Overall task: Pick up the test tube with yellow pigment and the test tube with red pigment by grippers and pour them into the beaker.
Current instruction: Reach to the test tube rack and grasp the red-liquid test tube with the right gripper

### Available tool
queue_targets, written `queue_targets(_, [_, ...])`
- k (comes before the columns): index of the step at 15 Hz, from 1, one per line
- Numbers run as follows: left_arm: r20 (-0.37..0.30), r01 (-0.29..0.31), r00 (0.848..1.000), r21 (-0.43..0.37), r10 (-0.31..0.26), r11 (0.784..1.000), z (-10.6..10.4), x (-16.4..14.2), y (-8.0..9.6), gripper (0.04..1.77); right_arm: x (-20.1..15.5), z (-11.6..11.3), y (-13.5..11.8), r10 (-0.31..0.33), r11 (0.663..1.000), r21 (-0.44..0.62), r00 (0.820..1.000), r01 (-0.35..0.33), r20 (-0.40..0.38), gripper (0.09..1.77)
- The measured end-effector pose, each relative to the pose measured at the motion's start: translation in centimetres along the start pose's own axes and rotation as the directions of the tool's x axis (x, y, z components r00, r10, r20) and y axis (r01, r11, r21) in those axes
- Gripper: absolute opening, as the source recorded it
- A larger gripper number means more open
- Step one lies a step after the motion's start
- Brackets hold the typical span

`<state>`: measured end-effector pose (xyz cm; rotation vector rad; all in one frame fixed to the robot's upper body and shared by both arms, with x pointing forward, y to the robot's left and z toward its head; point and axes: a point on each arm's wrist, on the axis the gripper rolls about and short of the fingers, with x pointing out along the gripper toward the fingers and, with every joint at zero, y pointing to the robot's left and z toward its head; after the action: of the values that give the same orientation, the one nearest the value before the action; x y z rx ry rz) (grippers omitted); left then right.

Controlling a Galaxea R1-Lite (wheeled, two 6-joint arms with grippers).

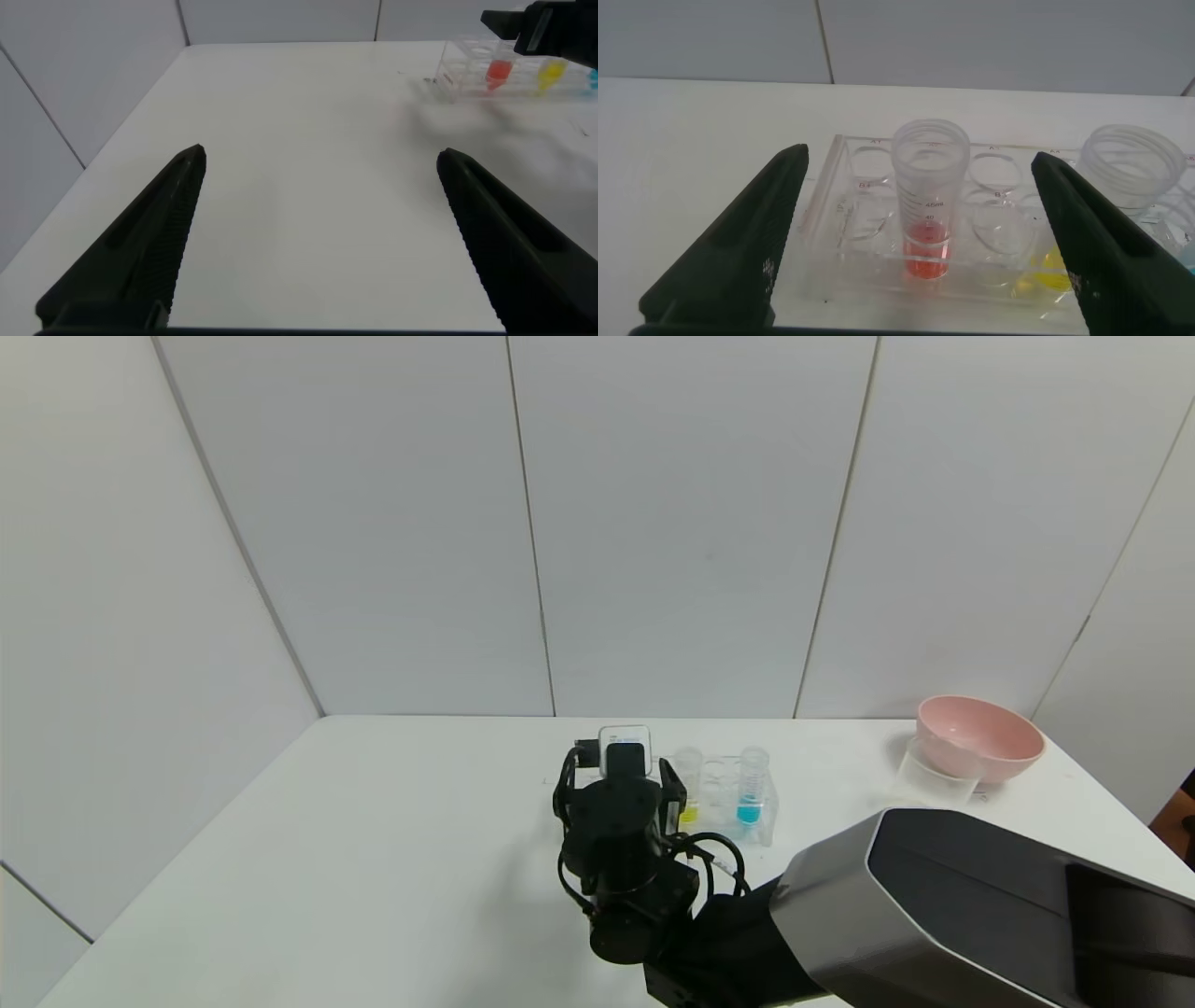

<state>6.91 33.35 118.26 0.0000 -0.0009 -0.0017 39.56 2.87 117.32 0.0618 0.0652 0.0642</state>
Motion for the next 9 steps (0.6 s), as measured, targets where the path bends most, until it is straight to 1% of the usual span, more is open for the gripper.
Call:
queue_targets(5, [0.0,0.0,1.0,0.0,0.0,1.0,0.0,0.0,0.0,1.76,1.2,-1.3,-0.3,-0.009,1.0,-0.014,1.0,0.009,-0.014,1.71])
queue_targets(9, [0.0,0.0,1.0,0.0,0.0,1.0,0.0,0.0,0.0,1.76,1.6,-1.9,-0.4,-0.004,1.0,-0.02,1.0,0.004,-0.023,1.71])
